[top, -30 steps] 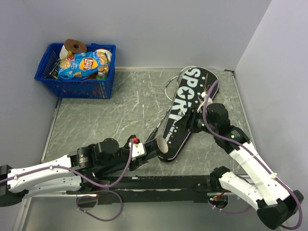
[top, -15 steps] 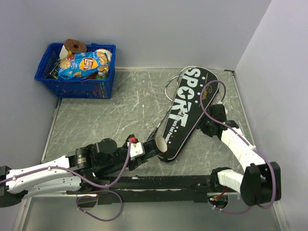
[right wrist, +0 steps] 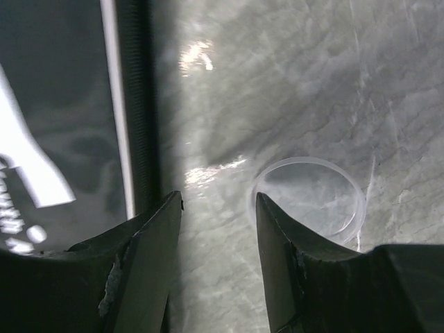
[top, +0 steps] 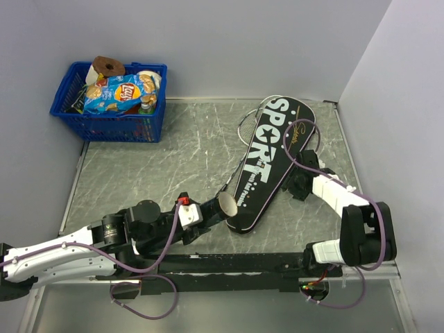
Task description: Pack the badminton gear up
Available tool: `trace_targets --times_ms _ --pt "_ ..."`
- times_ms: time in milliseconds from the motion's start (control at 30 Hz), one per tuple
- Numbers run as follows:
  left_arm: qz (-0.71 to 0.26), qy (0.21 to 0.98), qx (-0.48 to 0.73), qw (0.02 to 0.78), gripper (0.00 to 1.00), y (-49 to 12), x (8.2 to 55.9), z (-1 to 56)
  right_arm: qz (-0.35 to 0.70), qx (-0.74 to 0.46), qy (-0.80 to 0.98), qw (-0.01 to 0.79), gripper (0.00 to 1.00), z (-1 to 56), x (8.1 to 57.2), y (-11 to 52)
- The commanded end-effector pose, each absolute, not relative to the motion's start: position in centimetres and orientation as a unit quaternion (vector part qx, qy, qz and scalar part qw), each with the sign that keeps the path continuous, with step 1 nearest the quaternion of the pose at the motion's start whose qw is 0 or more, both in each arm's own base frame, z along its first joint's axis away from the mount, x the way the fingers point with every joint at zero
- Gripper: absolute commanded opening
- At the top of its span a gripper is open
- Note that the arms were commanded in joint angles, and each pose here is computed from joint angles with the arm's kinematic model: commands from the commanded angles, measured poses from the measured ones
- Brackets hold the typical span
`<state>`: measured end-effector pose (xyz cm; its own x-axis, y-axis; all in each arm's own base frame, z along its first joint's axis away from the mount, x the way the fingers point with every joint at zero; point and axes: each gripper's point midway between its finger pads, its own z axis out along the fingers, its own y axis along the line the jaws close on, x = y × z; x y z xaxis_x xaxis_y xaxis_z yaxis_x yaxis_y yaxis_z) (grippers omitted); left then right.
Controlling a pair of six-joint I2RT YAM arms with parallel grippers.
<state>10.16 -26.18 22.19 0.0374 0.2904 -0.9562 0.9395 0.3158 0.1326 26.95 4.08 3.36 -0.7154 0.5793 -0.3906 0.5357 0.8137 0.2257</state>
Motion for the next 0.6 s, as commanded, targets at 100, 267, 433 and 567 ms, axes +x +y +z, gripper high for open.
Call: trace_targets --times_ms 100,267,433,567 --pt "-0.336 0.600 0.469 0.554 0.01 -26.4 10.2 25.8 0.022 0.316 0.922 0.222 0.52 2.2 27.2 3.1" --pt "-0.334 0.601 0.472 0.552 0.01 -26.5 10.2 25.6 0.019 0.315 0.924 0.216 0.45 1.5 27.2 3.1" --pt "-0.334 0.602 0.472 0.550 0.01 -26.5 10.2 25.5 0.019 0.310 0.928 0.207 0.33 0.9 27.0 3.2" --pt "-0.332 0.602 0.473 0.550 0.01 -26.5 10.2 25.5 0.018 0.307 0.929 0.203 0.27 0.6 26.8 3.2"
